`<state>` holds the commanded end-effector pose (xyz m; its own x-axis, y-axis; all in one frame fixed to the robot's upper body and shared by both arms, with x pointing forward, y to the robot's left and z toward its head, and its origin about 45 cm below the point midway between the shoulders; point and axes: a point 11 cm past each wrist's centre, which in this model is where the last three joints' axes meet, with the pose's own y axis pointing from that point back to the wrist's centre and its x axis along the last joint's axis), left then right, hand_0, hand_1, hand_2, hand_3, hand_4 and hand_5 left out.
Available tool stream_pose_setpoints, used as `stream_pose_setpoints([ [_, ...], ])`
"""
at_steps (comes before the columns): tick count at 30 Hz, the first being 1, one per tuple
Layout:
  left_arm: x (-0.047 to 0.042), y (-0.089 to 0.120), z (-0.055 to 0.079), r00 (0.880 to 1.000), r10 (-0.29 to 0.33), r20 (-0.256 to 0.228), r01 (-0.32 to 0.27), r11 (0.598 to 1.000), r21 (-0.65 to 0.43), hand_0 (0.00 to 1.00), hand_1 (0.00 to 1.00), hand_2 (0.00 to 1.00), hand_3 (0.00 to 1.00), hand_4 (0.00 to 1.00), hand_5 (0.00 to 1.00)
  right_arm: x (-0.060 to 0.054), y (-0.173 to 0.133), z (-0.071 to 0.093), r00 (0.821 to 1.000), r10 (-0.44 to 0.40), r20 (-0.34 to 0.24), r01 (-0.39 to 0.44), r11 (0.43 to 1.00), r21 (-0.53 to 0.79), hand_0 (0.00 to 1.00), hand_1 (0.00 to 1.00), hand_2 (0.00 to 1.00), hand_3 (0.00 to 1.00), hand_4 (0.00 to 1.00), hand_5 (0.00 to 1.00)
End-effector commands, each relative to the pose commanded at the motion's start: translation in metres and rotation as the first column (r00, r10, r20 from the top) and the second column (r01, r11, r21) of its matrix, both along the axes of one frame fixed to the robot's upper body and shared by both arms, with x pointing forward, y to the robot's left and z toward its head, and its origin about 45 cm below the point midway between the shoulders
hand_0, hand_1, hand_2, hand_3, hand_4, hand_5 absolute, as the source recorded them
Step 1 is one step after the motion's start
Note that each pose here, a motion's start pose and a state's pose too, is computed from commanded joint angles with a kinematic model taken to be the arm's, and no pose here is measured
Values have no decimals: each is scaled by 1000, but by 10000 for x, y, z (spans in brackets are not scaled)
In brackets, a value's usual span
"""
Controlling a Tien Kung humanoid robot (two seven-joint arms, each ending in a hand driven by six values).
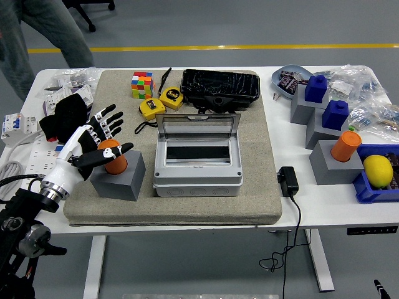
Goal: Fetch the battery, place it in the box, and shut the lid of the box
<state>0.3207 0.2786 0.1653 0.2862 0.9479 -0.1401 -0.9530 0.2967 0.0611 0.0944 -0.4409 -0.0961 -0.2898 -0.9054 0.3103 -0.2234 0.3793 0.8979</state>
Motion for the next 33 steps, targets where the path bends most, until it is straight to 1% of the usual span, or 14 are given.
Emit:
stream_pose_setpoints([
  [1,-4,0,-8,1000,-1,-2,1,1000,1,891,875,845,880,998,101,-2,0,-1,1000,0,-1,0,1000,0,820,740,748,805,998,998],
  [2,-5,3,-17,1000,-1,-5,1,1000,0,870,847,777,816,998,148,-4,1,-1,1000,-1,-1,1,1000,0,820,740,748,805,998,998],
  [7,-10,33,-87,1000,7,-24,-7,1000,-20,870,847,777,816,998,148,10,1,2,1000,0,3,0,1000,1,820,740,748,805,998,998],
  [8,-14,32,-93,1000,5,-26,-6,1000,-21,847,816,736,729,998,161,14,1,3,1000,0,4,0,1000,1,820,740,748,805,998,998],
  [15,-42,-47,-191,999,-3,-52,1,1000,-23,856,810,730,716,998,151,14,7,0,1000,-4,6,4,1000,4,834,740,747,805,998,998],
  [18,-39,-64,-194,999,-1,-50,0,1000,-13,856,810,730,716,998,151,20,7,2,1000,-5,9,5,1000,4,834,740,747,805,998,998],
  [19,-30,-54,-192,999,10,-50,-10,1000,1,856,810,730,716,998,151,22,6,2,1000,-6,9,6,1000,4,834,740,747,805,998,998],
  [20,-23,-41,-191,999,20,-49,-20,1000,17,890,831,738,711,998,57,22,5,3,1000,-6,9,6,1000,4,836,741,747,804,998,998],
  [23,4,10,-179,997,61,-40,-57,993,99,890,831,738,711,998,57,21,2,4,1000,-7,6,7,1000,1,836,741,747,804,998,998],
  [25,11,16,-171,997,72,-35,-68,992,109,890,831,738,711,998,57,18,-1,4,1000,-7,5,7,1000,1,836,741,747,804,998,998],
  [26,13,17,-169,996,78,-33,-73,991,113,865,807,727,634,998,2,15,-2,4,1000,-8,5,8,1000,0,840,747,747,804,998,998],
  [31,14,13,-177,996,87,-34,-82,987,137,865,807,727,634,998,2,14,-8,6,1000,-12,6,12,1000,-1,840,747,747,804,998,998],
  [32,16,10,-175,996,87,-33,-81,987,138,799,752,646,576,998,2,19,-9,7,1000,-12,7,12,1000,-1,838,747,746,804,998,998],
  [33,17,9,-172,996,87,-31,-82,987,139,799,752,646,576,998,2,21,-8,8,1000,-12,7,12,1000,-1,838,747,746,804,998,998],
])
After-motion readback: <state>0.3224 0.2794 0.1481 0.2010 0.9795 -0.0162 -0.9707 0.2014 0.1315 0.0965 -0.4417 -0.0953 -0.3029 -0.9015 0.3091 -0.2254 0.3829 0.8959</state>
